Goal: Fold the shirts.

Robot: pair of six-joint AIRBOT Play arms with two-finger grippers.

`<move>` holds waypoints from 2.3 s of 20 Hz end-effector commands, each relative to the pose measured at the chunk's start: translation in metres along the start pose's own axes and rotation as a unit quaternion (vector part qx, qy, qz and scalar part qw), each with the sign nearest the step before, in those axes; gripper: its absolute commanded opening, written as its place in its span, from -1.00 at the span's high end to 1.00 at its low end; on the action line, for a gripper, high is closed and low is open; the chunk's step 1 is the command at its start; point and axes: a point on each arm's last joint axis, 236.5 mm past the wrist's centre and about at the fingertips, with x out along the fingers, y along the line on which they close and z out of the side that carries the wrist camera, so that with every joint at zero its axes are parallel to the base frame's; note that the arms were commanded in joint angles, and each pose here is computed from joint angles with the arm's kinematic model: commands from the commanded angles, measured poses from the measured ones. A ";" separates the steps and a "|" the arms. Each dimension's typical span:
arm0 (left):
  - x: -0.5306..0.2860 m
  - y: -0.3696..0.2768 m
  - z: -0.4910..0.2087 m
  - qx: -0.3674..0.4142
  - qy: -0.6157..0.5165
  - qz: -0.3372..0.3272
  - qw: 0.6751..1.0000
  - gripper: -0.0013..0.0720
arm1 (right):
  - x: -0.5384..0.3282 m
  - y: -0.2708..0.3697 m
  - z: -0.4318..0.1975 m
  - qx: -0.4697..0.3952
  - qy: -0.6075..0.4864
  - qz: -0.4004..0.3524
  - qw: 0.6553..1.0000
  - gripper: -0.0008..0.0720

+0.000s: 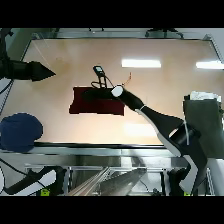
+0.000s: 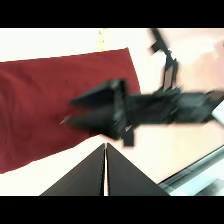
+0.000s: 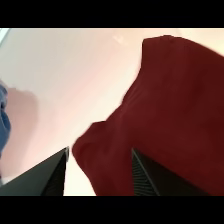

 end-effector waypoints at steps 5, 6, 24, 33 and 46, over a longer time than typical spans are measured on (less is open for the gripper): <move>-0.001 -0.001 -0.009 -0.002 0.000 0.003 1.000 0.92 | -0.157 -0.116 0.013 0.079 0.117 -0.106 0.984 -0.66; 0.000 -0.003 -0.009 0.000 0.001 0.002 1.000 0.93 | -0.175 -0.141 0.001 0.113 0.138 -0.139 0.974 -0.94; 0.000 -0.003 -0.009 0.014 0.001 0.002 1.000 0.93 | -0.070 -0.126 -0.100 0.230 0.217 -0.099 0.944 0.92; 0.000 -0.007 -0.021 0.018 0.026 -0.006 0.999 0.93 | -0.289 -0.138 0.101 0.140 0.004 -0.275 0.951 0.92; -0.001 -0.010 -0.032 0.025 0.049 -0.014 0.998 0.93 | -0.668 -0.154 -0.032 0.432 -0.073 -0.491 0.753 0.93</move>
